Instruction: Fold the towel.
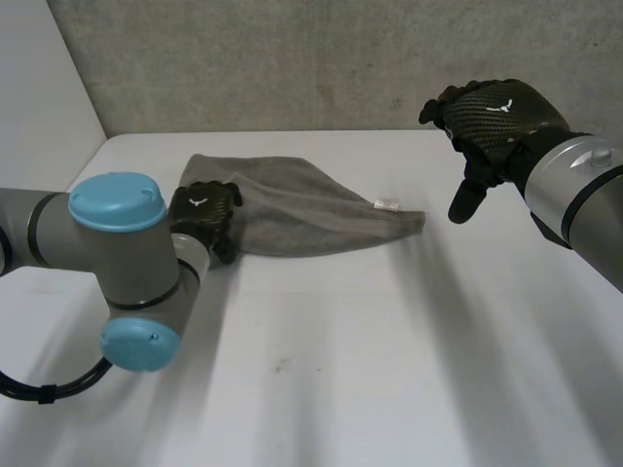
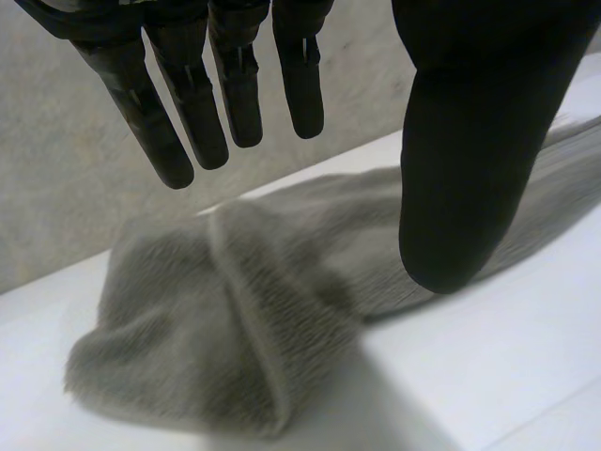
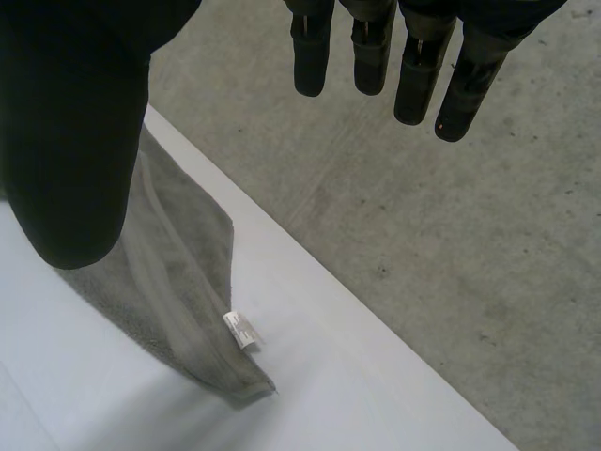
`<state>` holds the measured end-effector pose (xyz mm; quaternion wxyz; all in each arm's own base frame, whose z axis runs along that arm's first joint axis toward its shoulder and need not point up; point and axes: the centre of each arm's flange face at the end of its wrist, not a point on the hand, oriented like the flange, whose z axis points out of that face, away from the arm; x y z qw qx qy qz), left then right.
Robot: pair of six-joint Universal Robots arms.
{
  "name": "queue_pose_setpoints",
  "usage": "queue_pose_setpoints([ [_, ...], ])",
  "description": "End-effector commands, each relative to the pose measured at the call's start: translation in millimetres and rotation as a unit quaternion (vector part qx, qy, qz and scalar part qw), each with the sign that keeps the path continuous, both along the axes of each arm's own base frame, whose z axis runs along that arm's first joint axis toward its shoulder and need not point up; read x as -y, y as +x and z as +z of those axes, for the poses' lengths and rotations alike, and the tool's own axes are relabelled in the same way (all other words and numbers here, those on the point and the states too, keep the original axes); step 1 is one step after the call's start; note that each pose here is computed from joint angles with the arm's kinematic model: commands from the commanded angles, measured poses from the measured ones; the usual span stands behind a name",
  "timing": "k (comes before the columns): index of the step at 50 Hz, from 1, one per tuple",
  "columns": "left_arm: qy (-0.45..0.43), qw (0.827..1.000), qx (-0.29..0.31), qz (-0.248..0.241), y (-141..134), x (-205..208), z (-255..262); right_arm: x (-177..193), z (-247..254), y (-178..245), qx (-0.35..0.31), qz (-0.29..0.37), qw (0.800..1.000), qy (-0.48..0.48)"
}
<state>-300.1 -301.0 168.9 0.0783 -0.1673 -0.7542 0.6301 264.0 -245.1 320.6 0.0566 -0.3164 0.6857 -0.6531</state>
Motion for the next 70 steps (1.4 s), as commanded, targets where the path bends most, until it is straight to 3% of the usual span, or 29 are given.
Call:
queue_pose_setpoints([
  [1, 0.009, 1.000, 0.002, 0.030, 13.6, 42.5, -24.2, -0.1, -4.8, 0.8, -0.003, 0.000, 1.000, 0.007],
  [17, 0.035, 0.998, 0.013, 0.045, 18.7, 67.1, -43.1, 1.8, -10.3, 1.3, -0.008, -0.002, 1.000, 0.014],
  [38, 0.033, 0.999, 0.003, 0.001, 3.5, 57.0, -34.3, 4.1, -15.0, 1.7, -0.018, -0.003, 1.000, 0.016],
  [46, 0.062, 0.995, 0.016, -0.071, -34.2, -7.9, -26.5, 10.2, -0.5, -4.2, -0.021, -0.014, 1.000, -0.013],
  [56, 0.055, 0.969, 0.021, -0.239, -107.7, -139.1, -21.1, 28.8, 15.5, -26.9, -0.013, -0.052, 0.998, -0.033],
  [64, 0.023, 0.953, -0.004, -0.303, -140.4, -184.0, -24.8, 27.3, 15.0, -28.3, -0.014, -0.053, 0.998, -0.030],
  [70, 0.018, 0.949, -0.013, -0.314, -144.8, -190.3, -25.1, 25.5, 12.3, -27.7, -0.017, -0.050, 0.998, -0.024],
])
